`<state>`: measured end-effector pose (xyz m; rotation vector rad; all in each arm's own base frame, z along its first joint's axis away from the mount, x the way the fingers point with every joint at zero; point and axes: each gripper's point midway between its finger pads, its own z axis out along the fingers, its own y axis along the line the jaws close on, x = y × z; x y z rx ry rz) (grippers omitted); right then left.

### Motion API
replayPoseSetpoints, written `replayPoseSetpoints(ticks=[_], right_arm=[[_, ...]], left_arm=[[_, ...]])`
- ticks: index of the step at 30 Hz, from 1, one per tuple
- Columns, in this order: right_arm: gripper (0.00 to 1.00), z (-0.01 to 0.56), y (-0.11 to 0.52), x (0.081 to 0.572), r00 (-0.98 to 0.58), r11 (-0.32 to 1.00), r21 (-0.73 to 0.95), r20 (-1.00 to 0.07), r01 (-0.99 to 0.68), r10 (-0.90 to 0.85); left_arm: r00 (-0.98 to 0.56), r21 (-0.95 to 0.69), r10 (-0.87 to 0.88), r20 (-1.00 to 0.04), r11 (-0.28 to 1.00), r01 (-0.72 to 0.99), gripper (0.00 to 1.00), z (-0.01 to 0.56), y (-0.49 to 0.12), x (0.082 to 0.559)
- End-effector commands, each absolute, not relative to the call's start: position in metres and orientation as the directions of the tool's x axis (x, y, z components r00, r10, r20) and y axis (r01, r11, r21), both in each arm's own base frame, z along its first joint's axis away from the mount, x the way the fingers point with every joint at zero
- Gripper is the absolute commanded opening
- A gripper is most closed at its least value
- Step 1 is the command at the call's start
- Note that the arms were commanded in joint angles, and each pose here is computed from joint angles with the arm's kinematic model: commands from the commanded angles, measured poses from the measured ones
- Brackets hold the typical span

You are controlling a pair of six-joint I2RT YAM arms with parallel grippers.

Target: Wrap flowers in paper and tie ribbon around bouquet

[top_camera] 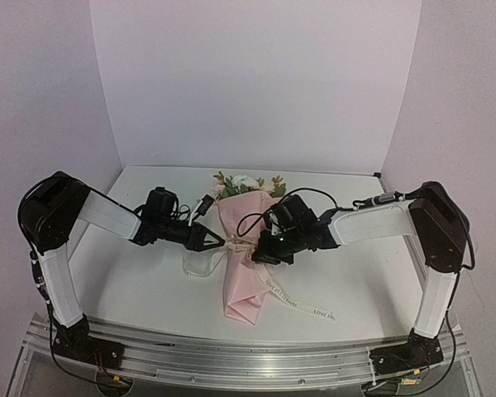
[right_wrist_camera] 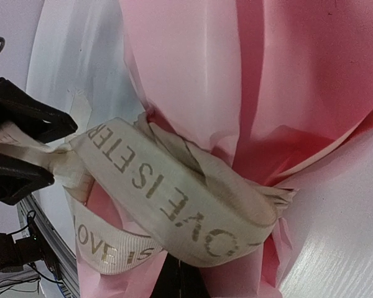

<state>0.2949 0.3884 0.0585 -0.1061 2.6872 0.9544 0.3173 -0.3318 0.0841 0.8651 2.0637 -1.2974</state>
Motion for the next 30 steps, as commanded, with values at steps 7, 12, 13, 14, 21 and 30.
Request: replayPoseSetpoints(ticks=[7, 12, 13, 14, 21, 30], right_arm=[[0.0, 0.078, 0.407, 0.298, -0.944, 0.744, 0.633, -0.33, -0.215, 0.009], [0.0, 0.088, 0.405, 0.301, -0.933, 0.744, 0.629, -0.358, -0.224, 0.022], [0.0, 0.09, 0.404, 0.302, -0.931, 0.745, 0.629, -0.363, -0.224, 0.027], [0.0, 0.091, 0.403, 0.303, -0.93, 0.746, 0.628, -0.367, -0.222, 0.032], [0.0, 0.092, 0.4, 0.306, -0.933, 0.748, 0.633, -0.358, -0.202, 0.05], [0.0, 0.101, 0.399, 0.311, -0.928, 0.74, 0.642, -0.366, -0.199, 0.069]], left_arm=[[-0.878, -0.736, 0.054, -0.475, 0.524, 0.43, 0.62, 0.114, -0.298, 0.343], [-0.765, -0.669, 0.173, -0.62, 0.394, 0.631, 0.59, 0.157, -0.304, 0.325], [-0.716, -0.642, 0.205, -0.667, 0.329, 0.692, 0.56, 0.17, -0.308, 0.317], [-0.664, -0.606, 0.235, -0.71, 0.275, 0.746, 0.53, 0.18, -0.309, 0.31], [-0.543, -0.517, 0.364, -0.757, 0.176, 0.838, 0.58, 0.192, -0.302, 0.286], [-0.121, -0.09, 0.24, -0.963, 0.135, 0.987, 0.66, 0.263, -0.315, 0.343]])
